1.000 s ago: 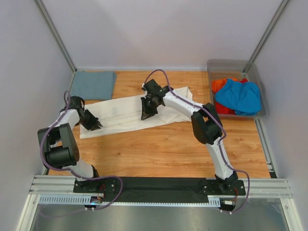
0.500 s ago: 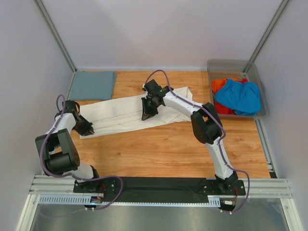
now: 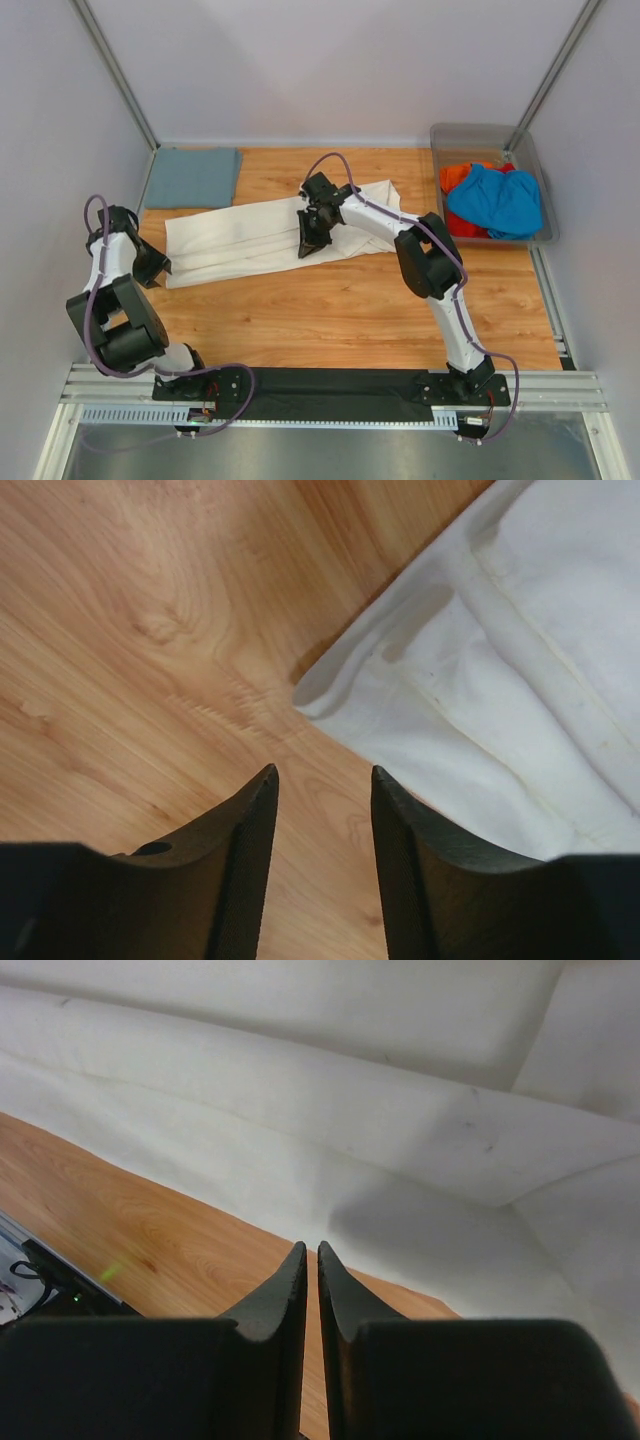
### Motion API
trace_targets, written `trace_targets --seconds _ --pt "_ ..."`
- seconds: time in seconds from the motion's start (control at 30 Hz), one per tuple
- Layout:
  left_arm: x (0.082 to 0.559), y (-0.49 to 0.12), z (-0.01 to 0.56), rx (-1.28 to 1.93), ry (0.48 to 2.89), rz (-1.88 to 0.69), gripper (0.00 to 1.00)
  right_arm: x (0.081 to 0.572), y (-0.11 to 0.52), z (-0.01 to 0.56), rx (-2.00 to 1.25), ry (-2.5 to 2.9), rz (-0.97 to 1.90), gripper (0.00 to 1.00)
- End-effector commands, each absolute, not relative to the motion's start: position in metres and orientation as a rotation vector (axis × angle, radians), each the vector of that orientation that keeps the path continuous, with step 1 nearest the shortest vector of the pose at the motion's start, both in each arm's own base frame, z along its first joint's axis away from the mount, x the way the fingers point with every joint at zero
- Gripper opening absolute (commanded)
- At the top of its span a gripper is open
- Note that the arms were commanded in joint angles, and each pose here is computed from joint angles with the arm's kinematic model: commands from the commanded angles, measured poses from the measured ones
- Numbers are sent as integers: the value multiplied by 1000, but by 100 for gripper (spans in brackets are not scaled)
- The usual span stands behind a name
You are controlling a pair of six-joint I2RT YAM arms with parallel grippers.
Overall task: Fold and stack the t-shirts
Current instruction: Fold the tshirt
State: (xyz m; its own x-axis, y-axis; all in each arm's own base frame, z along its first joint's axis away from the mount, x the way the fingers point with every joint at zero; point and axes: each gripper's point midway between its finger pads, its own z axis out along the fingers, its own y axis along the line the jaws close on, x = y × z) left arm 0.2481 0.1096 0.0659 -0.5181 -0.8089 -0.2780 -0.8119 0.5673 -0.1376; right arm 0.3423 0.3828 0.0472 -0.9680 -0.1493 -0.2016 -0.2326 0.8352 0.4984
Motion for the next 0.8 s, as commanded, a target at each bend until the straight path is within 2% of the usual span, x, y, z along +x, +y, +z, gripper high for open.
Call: trace_targets --seconds 0.0,0.47,0.77 --pt "250 113 70 -1336 2526 8 48 350 389 70 -302 2787 883 10" --pt "262 105 51 -1472 2519 -85 41 360 380 73 -278 2763 901 9" --pt "259 110 43 -1551 2510 -27 42 363 380 72 -274 2760 924 9"
